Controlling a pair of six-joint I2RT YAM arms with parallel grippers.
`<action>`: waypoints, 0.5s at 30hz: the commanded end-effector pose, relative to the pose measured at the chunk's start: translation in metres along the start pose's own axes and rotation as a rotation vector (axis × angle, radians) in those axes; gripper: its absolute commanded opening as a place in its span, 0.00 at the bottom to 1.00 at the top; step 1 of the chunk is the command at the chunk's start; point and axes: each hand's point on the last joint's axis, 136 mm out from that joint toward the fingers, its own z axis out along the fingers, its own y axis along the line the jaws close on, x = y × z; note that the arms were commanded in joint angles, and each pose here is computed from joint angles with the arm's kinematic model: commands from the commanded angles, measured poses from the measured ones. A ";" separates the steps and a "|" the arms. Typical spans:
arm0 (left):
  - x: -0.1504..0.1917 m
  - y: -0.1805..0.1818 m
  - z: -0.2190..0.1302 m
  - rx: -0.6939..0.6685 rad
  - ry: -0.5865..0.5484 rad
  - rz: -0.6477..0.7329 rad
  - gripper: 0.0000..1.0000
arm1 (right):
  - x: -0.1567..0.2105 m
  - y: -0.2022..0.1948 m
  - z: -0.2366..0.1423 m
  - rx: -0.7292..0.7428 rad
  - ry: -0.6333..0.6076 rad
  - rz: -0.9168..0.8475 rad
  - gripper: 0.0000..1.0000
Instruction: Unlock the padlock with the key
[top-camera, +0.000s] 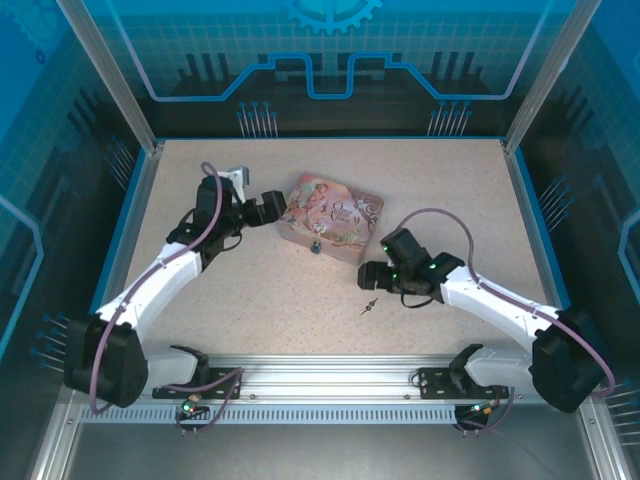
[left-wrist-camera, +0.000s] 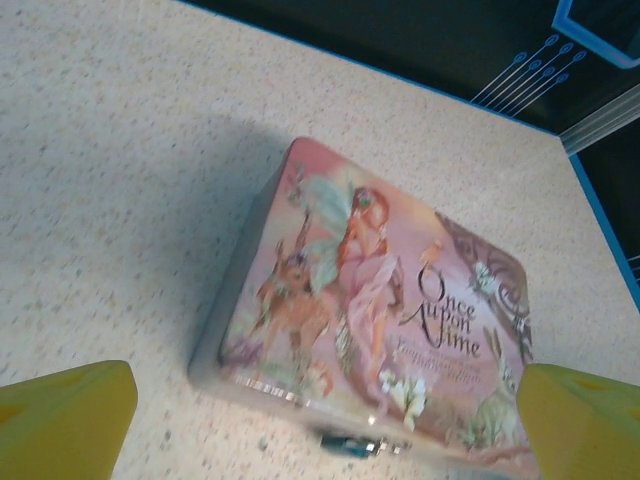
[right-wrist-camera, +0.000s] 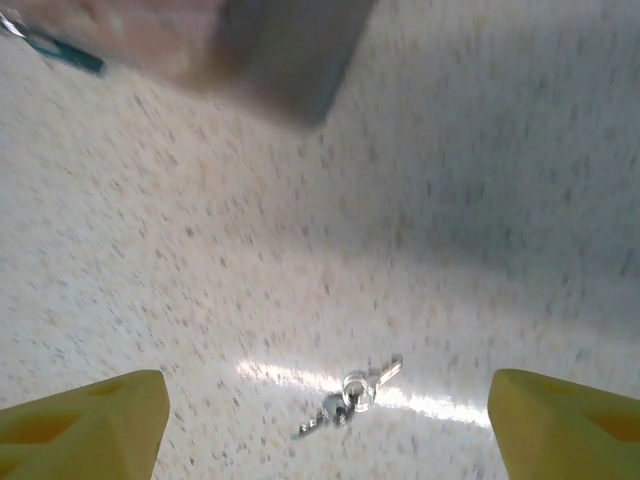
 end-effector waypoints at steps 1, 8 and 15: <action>0.010 0.008 -0.017 -0.034 0.007 0.018 0.99 | 0.032 -0.022 0.012 0.159 0.078 0.043 0.77; 0.008 0.008 -0.028 -0.044 0.003 0.061 0.99 | 0.042 -0.007 0.036 0.243 0.161 -0.032 0.63; 0.008 0.008 -0.028 -0.041 -0.001 0.058 0.99 | 0.046 -0.006 0.049 0.258 0.191 -0.042 0.52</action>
